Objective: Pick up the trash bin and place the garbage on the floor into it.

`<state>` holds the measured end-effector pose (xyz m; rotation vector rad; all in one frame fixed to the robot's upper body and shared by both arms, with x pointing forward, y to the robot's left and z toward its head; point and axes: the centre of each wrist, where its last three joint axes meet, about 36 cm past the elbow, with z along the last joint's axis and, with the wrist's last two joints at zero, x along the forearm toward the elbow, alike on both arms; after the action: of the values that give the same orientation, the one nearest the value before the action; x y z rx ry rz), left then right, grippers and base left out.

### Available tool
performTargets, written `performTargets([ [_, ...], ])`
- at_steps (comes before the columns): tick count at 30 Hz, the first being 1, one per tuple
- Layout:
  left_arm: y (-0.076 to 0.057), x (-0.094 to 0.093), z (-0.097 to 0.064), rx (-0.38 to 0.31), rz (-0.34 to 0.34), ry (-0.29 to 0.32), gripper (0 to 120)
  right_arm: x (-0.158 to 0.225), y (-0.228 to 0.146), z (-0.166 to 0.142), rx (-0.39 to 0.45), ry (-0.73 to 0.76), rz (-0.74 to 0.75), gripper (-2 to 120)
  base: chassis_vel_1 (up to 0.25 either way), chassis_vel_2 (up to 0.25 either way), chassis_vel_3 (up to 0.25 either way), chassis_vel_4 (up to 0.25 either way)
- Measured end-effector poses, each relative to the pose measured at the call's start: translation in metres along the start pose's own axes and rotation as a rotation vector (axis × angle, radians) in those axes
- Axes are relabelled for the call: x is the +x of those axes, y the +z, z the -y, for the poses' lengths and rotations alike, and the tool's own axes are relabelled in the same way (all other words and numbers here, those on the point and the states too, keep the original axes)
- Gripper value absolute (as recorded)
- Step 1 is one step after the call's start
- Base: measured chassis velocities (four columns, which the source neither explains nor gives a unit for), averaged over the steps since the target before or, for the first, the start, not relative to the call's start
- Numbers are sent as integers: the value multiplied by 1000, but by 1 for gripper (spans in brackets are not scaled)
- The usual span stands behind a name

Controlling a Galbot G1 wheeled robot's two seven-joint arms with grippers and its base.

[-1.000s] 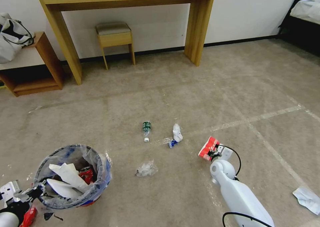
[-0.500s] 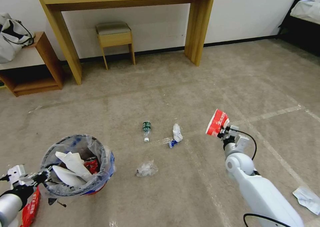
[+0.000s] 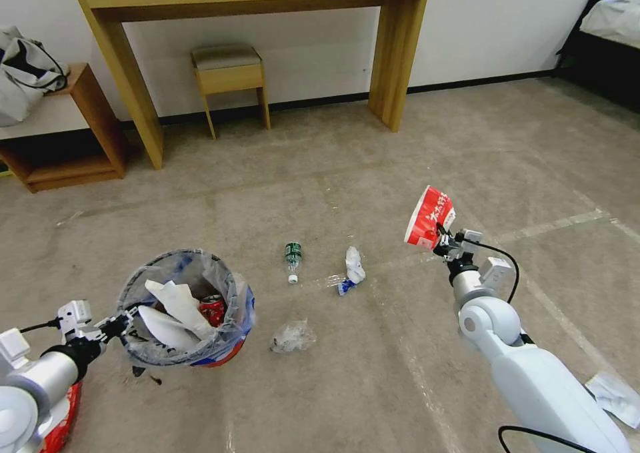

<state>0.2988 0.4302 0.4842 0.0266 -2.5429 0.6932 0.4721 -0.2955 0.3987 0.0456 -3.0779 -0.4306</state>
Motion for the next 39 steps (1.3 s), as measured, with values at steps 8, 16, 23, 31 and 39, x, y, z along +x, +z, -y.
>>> performTargets([
  [8,5,-10,10,1,-21,33,1,9,-25,-17,-42,-93,52,0,0,0,0,0],
  [16,10,-13,17,-9,-38,46,1,24,-57,-44,-39,-265,92,0,0,0,0,0],
  [23,11,-13,18,-14,-44,48,1,35,-87,-88,-50,-440,104,0,0,0,0,0],
  [31,8,-11,19,-22,-40,53,1,56,-113,-143,-40,-657,31,0,0,0,0,0],
  [39,10,-10,21,-22,-38,55,1,79,-122,-204,-73,-858,-155,0,0,0,0,0],
])
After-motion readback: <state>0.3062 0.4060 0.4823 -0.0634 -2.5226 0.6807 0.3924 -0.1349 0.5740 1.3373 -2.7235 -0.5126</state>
